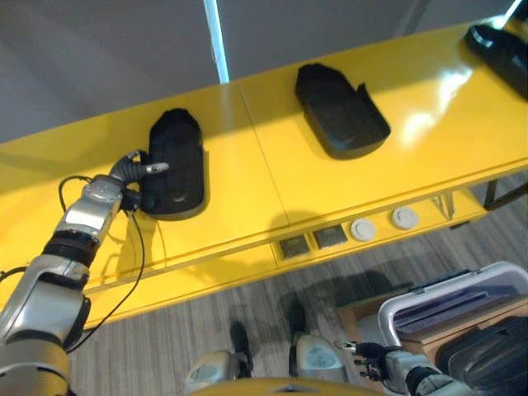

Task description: Move parts from the plastic box to the shelf.

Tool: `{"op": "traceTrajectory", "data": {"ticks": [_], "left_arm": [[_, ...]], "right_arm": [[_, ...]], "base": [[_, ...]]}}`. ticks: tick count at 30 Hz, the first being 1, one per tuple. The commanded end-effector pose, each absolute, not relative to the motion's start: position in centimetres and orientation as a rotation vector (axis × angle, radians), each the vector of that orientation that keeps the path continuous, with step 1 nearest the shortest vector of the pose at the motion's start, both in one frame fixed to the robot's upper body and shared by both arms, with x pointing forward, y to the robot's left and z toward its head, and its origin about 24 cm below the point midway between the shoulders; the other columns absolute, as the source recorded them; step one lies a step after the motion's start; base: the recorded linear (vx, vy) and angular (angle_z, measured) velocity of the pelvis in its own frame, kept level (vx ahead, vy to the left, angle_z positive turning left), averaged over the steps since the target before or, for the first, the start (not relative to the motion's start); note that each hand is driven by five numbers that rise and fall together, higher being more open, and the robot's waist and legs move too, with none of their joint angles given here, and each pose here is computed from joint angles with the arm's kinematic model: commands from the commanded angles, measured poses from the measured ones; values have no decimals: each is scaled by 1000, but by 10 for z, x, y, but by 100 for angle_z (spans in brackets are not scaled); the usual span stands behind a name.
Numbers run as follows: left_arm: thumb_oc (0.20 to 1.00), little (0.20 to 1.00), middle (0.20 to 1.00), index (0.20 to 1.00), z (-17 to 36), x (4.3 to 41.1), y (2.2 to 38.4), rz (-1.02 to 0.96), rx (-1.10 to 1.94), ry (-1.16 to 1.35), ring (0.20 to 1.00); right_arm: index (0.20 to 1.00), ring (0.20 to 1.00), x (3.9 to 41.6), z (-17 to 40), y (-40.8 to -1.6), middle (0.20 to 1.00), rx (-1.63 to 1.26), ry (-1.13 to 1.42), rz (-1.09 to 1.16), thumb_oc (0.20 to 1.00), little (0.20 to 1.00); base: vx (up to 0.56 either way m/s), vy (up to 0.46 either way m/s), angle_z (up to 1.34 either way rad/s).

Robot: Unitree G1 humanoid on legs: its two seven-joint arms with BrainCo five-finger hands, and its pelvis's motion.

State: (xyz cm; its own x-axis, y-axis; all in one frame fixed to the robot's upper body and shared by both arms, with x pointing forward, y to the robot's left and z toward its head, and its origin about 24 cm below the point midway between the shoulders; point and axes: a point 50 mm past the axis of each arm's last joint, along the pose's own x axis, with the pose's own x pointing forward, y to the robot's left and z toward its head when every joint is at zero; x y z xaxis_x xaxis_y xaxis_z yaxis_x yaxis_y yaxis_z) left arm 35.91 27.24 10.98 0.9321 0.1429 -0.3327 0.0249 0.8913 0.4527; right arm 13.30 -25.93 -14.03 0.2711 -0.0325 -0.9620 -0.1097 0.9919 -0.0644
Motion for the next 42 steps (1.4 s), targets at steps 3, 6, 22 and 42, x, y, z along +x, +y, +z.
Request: {"op": "traceTrajectory", "data": {"ticks": [3,6,22,42], "left_arm": [[1000,1000,1000,1000,90,352,244,74,261,309,1000],[1000,1000,1000,1000,100,348,242,135,261,214,1000],[200,200,200,200,128,282,185,-265,120,-227,200],[200,200,200,200,74,259,159,-452,111,5,200]], "right_arm": [[1000,1000,100,-153,-255,1000,-104,1419,28,1000,1000],[1000,1000,100,-154,-250,1000,-82,1419,30,1000,1000],[1000,1000,78,-164,-232,1000,-8,1481,30,1000,1000],[1000,1000,81,-161,-241,1000,-2,1482,-6,1000,1000]], "base": [[-85,-20,7],[-74,-19,10],[-19,-23,10],[22,1,0]]}}
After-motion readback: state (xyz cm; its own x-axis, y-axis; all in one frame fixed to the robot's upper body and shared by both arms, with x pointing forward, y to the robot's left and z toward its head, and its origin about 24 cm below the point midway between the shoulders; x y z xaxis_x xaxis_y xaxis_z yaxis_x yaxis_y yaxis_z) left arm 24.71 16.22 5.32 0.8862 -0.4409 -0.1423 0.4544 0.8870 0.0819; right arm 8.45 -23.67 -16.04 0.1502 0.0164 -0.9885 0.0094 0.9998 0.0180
